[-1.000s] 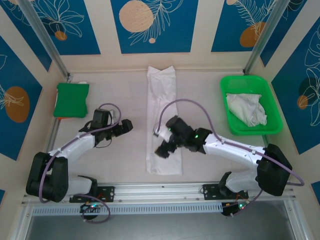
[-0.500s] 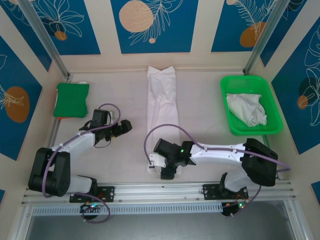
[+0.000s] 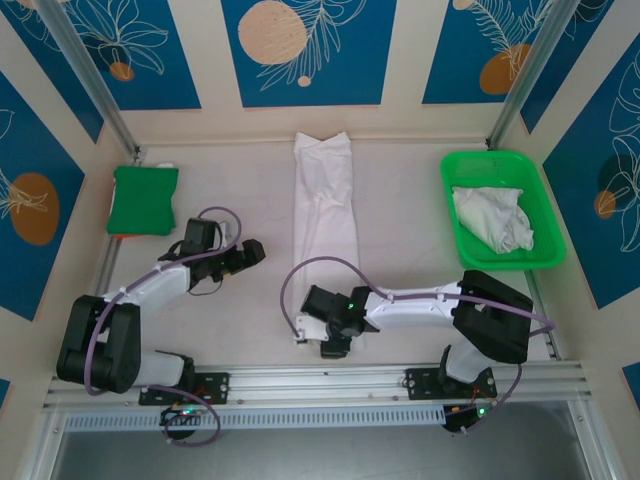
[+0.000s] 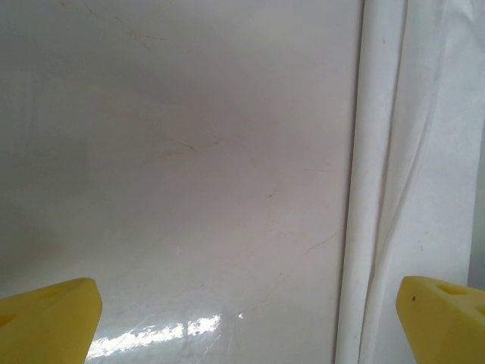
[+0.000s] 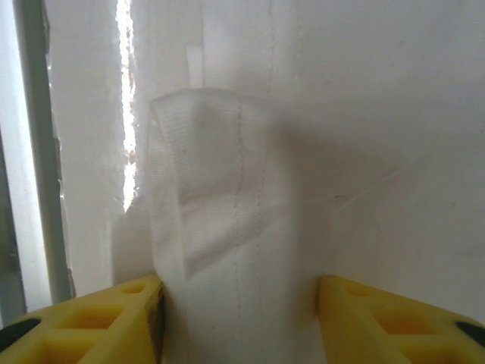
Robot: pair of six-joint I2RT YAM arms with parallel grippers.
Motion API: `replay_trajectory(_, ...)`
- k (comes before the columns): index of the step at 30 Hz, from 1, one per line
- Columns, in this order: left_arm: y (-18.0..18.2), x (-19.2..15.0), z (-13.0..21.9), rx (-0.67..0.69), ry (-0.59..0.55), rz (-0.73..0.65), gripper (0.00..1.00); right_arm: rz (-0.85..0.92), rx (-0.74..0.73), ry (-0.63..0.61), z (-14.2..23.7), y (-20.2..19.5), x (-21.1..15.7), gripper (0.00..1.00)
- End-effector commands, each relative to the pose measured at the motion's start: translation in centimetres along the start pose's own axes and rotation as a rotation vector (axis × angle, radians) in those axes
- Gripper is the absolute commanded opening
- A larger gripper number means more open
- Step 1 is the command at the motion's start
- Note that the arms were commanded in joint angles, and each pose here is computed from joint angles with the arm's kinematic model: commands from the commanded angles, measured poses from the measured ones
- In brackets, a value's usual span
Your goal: Fold and stack the t-shirts
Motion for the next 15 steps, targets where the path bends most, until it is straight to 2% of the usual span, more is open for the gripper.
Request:
replay_trajectory(1,-0.3,0.3,0.0,-0.020,0.013,-0.008,1.00,0.022,-0.006,0.059,-1.1,0.2,-0.8,0.48)
replay_trajectory(2,-0.4,0.4,0.0,-0.024,0.012,-0.010,1.00,0.023,-0.004,0.067,-1.1,0.3,-0.9,0.39)
replay_trajectory(4,-0.4,0.5,0.0,-0.028,0.014,-0.010,1.00,0.026,-0.005,0.079,-1.1,0.3,-1.1,0.33)
replay_trajectory(9,-0.4,0.5,-0.2,-0.033,0.018,-0.008,1.00,0.027,0.009,0.092,-0.8,0.4,-1.1,0.01)
replay_trajectory(15,-0.4,0.5,-0.5,-0.032,0.027,-0.007,1.00,0.016,0.051,0.068,1.0,0.9,-0.4,0.00)
Point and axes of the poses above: each hand's point on the last joint's axis, 136 mm out from that joint toward the fingers, its own z axis back along the fingers, its own y axis along the line the jaws close on, x = y × z, the point moved 7 cm from there along z, back along the fingers, and after that the axes turned 10 degrees about z, right-handed, at the moved point
